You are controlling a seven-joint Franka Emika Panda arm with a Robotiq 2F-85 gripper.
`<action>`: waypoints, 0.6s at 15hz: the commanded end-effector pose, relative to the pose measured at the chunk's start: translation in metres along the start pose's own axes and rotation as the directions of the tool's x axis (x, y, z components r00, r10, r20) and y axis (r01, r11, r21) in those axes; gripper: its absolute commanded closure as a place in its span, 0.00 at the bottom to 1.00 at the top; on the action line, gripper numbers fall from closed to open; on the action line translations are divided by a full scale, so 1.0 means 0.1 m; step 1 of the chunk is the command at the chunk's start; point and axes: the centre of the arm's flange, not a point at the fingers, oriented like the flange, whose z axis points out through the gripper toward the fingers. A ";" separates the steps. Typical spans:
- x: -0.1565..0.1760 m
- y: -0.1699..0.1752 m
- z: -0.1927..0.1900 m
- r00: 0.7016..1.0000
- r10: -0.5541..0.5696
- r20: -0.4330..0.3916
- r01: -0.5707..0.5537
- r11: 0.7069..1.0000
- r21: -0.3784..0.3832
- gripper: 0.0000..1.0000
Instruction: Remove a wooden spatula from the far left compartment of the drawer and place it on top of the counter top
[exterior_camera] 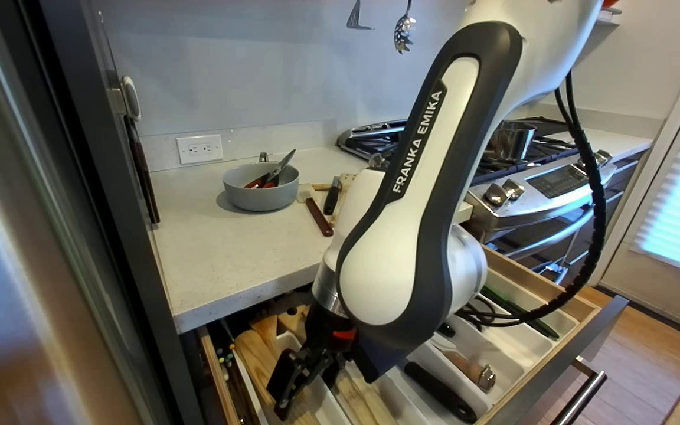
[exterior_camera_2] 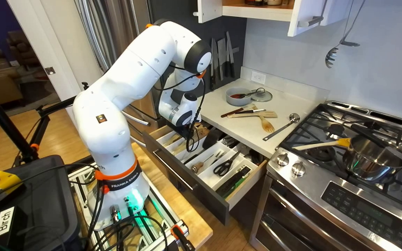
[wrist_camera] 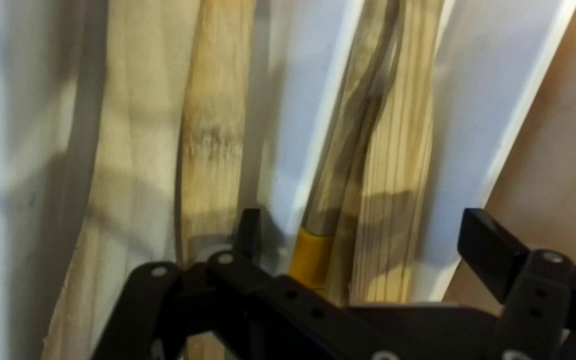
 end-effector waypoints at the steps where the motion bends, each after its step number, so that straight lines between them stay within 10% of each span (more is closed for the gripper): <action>1: -0.03 -0.29 -0.07 0.997 -0.043 0.057 0.044 0.999 -0.013 0.00; 9: -0.04 -0.48 -0.14 0.985 -0.103 0.136 0.110 0.993 -0.048 0.00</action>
